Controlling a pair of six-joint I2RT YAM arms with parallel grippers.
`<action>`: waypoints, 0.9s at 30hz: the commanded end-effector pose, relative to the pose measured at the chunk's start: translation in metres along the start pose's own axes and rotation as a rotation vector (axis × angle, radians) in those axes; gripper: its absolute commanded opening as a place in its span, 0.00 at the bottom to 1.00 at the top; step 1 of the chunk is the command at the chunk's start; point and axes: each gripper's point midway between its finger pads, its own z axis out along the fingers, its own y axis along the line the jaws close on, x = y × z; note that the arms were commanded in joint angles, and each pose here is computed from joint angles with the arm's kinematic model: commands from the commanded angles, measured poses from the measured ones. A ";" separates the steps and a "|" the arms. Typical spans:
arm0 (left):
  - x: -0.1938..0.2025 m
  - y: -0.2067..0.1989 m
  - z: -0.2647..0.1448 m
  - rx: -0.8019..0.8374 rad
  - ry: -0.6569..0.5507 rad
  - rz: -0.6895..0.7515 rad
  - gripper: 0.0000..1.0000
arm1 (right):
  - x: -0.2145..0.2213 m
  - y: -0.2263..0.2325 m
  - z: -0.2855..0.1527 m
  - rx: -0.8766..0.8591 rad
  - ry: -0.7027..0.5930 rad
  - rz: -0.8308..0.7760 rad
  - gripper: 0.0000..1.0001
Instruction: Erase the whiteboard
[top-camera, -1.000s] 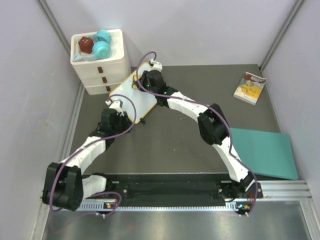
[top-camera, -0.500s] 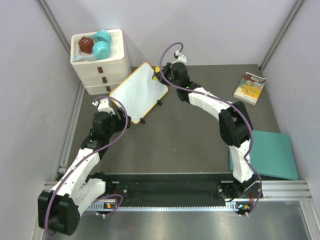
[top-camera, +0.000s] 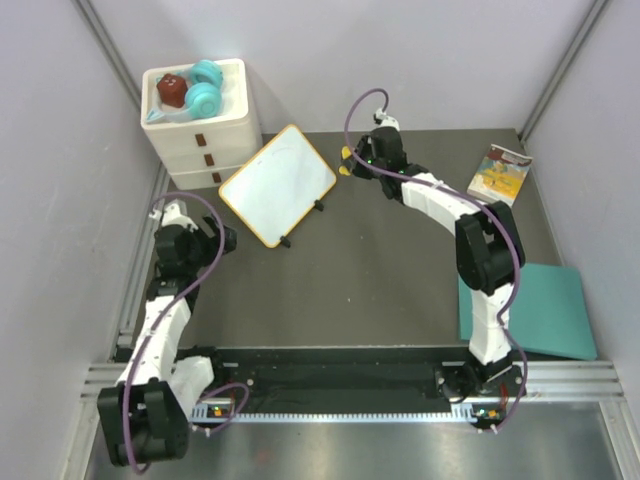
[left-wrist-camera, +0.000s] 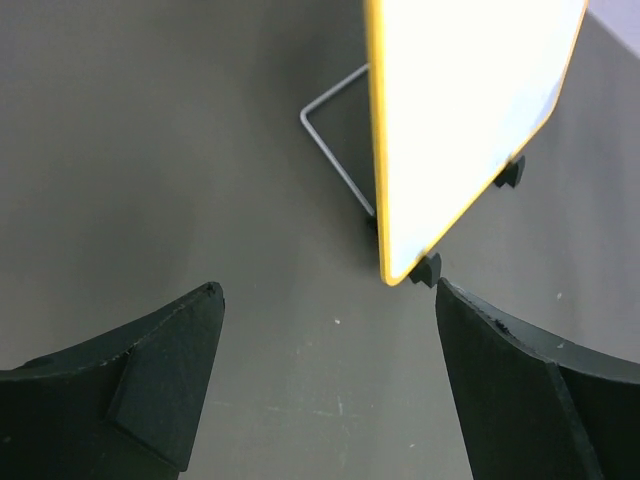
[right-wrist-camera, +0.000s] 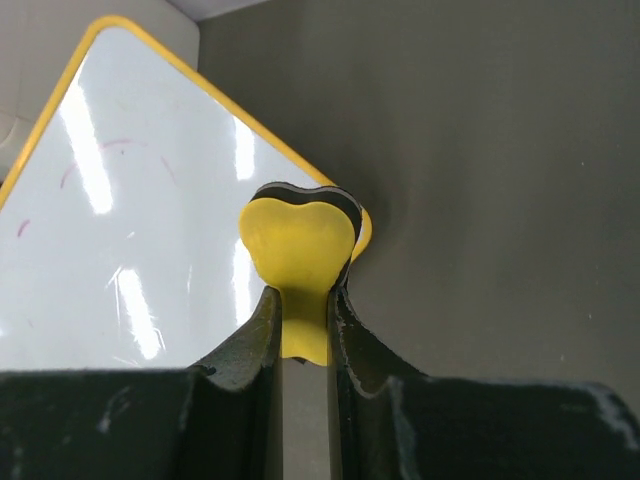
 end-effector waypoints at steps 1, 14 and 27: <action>-0.014 -0.010 0.006 0.136 -0.020 -0.085 0.89 | -0.028 0.012 -0.021 -0.074 -0.019 -0.051 0.02; 0.033 -0.035 0.008 0.405 -0.024 -0.144 0.71 | -0.013 0.010 -0.014 -0.113 0.052 0.018 0.02; 0.069 -0.040 0.042 0.369 0.024 -0.214 0.62 | -0.017 0.019 -0.014 -0.158 0.046 0.040 0.02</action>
